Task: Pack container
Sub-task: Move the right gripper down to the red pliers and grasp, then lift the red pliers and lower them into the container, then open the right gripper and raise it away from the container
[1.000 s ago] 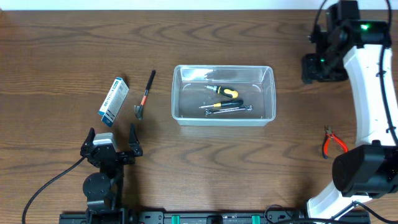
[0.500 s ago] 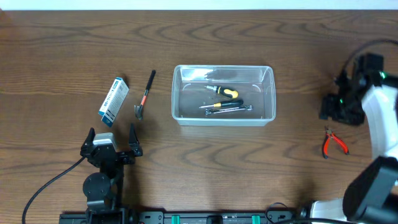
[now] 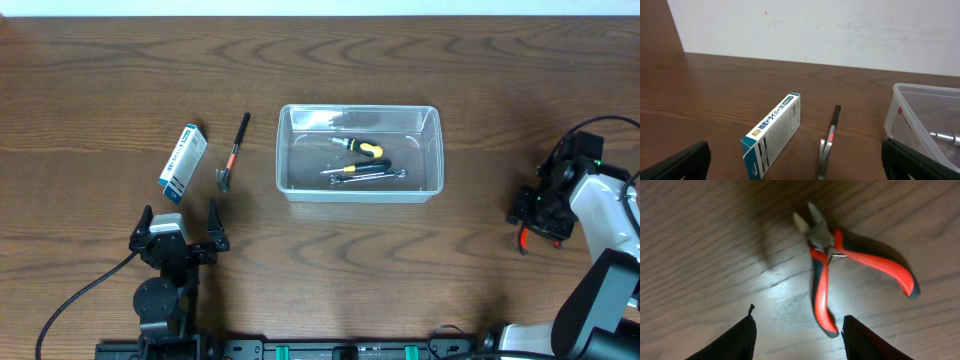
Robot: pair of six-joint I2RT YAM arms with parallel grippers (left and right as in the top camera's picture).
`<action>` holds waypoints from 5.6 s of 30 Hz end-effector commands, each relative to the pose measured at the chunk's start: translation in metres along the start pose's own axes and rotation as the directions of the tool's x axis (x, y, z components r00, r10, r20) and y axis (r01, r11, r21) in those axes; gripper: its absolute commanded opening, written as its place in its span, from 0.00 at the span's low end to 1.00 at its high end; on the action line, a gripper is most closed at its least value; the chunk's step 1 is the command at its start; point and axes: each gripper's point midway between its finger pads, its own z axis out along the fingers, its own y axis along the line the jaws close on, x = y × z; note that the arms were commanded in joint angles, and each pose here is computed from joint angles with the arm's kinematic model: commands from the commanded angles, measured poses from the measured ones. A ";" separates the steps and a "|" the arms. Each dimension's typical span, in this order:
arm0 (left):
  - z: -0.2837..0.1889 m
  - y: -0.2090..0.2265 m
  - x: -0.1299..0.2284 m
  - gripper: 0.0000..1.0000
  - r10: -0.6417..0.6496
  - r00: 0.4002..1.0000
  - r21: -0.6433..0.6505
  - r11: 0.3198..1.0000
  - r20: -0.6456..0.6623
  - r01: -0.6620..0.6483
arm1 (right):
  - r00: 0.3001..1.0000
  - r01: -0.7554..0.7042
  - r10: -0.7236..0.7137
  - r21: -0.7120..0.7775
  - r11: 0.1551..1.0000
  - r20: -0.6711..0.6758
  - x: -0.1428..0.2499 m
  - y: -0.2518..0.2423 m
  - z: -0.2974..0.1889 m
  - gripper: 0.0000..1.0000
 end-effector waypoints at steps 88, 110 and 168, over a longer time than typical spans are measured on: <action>0.002 0.000 0.017 0.98 0.007 0.999 0.001 1.000 -0.044 -0.007 | 0.991 0.048 -0.030 -0.136 0.990 0.133 -0.091 0.026 -0.049 0.01; 0.002 0.000 0.017 0.98 0.007 0.999 0.000 1.000 -0.044 -0.007 | 0.569 0.780 -0.650 -0.078 0.621 0.504 -0.071 0.244 -0.210 0.03; 0.002 0.000 0.017 0.98 0.007 0.999 0.000 1.000 -0.044 -0.007 | 0.211 0.977 -0.969 -0.056 0.205 0.129 0.025 0.321 -0.072 0.59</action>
